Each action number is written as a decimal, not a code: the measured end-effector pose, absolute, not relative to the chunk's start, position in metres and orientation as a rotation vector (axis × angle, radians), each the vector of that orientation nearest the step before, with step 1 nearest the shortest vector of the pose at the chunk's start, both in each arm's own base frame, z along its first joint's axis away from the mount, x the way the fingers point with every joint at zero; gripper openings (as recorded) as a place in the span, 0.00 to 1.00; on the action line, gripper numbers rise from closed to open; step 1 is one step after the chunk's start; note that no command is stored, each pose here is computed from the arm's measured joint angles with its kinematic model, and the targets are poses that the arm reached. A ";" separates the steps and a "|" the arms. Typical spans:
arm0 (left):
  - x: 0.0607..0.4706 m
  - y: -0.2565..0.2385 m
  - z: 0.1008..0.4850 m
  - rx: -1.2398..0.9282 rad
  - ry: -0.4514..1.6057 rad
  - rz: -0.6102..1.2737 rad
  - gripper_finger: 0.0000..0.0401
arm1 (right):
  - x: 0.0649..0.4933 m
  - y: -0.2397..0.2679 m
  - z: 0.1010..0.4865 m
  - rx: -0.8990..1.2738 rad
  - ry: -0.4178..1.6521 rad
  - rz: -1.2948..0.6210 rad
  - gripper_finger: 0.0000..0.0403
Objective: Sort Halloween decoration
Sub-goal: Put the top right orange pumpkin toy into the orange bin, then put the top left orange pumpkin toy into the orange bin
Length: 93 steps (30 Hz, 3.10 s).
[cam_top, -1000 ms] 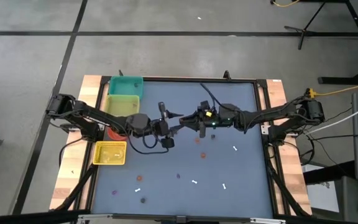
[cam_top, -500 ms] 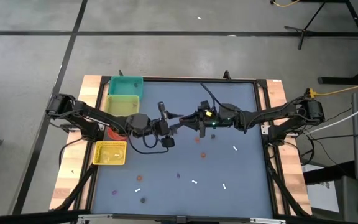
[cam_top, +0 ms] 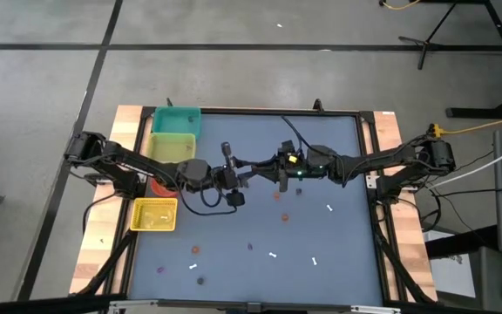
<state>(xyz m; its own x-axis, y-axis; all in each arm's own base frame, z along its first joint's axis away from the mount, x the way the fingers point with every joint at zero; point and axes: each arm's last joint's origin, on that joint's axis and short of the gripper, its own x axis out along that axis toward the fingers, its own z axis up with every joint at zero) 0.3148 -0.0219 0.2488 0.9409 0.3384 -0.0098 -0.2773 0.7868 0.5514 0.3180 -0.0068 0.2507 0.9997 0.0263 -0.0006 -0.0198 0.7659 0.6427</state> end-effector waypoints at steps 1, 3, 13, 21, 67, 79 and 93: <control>0.315 -0.022 0.249 0.576 0.110 0.332 0.20 | 0.318 -0.007 0.251 0.698 0.010 0.025 0.24; 0.315 -0.022 0.249 0.576 0.110 0.332 0.20 | 0.318 -0.007 0.251 0.698 0.010 0.025 0.24; 0.315 -0.022 0.249 0.576 0.112 0.330 0.20 | 0.318 -0.007 0.250 0.704 0.017 0.022 0.24; 0.315 -0.022 0.249 0.576 0.106 0.319 0.19 | 0.318 -0.006 0.250 0.707 0.029 0.051 0.24; 0.291 -0.033 0.181 -0.146 0.714 0.236 0.44 | 0.302 -0.021 0.199 0.332 0.547 -0.174 0.48; 0.299 -0.048 0.137 -0.081 0.860 0.213 0.49 | 0.302 -0.021 0.199 0.310 0.547 -0.167 0.48; 0.299 -0.049 0.119 -0.073 0.945 0.201 0.49 | 0.302 -0.021 0.199 0.310 0.547 -0.168 0.48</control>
